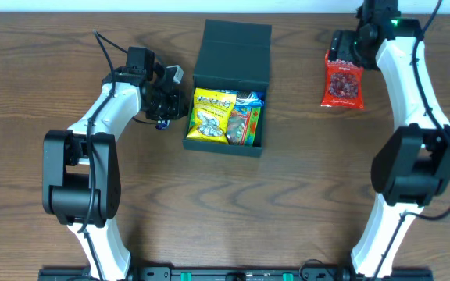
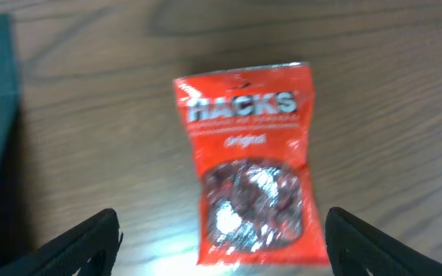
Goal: Pack container
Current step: 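Reach right gripper to the red Hacks bag and grasp it, then carry the red Hacks bag into the box and release it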
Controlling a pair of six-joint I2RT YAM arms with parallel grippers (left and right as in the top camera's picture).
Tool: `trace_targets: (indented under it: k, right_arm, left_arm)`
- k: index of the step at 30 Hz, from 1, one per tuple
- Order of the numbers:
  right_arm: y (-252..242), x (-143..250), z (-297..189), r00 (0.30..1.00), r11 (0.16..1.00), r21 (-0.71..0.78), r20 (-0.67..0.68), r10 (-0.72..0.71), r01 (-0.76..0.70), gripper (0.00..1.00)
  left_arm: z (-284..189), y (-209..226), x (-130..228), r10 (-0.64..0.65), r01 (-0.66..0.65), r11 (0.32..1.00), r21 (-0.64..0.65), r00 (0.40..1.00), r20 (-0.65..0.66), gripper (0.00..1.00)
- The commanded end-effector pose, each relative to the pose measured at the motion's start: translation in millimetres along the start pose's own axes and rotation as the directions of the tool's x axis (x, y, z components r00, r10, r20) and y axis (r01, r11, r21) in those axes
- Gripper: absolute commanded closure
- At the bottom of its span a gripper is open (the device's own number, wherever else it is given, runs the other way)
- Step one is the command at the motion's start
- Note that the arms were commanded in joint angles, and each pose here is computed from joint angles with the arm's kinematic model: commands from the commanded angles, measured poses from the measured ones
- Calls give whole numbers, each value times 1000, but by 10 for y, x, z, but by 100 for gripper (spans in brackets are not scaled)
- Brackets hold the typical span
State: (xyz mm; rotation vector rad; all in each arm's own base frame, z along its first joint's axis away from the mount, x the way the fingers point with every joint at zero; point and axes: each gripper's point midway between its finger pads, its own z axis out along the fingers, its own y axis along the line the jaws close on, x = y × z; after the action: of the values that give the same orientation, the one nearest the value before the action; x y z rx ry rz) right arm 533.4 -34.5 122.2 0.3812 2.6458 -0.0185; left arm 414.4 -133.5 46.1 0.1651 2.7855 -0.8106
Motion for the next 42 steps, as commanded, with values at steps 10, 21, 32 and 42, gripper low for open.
trace_targets:
  k: [10,21,32,42]
  right_arm:
    - [-87,338,984,992,1000,0,-123,-2,2,29]
    - [-127,599,1109,976,1000,16,-216,-3,6,99]
    - [151,351,245,989,999,-41,-141,-39,33,99]
    - [1181,509,-893,995,969,-241,-75,-64,44,99]
  left_arm:
    - [-53,-97,27,2,-2,1000,25,1000,-1,94]
    - [-53,-95,71,-10,10,1000,24,1000,-18,94]
    - [-52,-96,68,-53,53,998,23,998,-18,94]
    - [-53,-100,-22,-31,31,999,26,999,17,94]
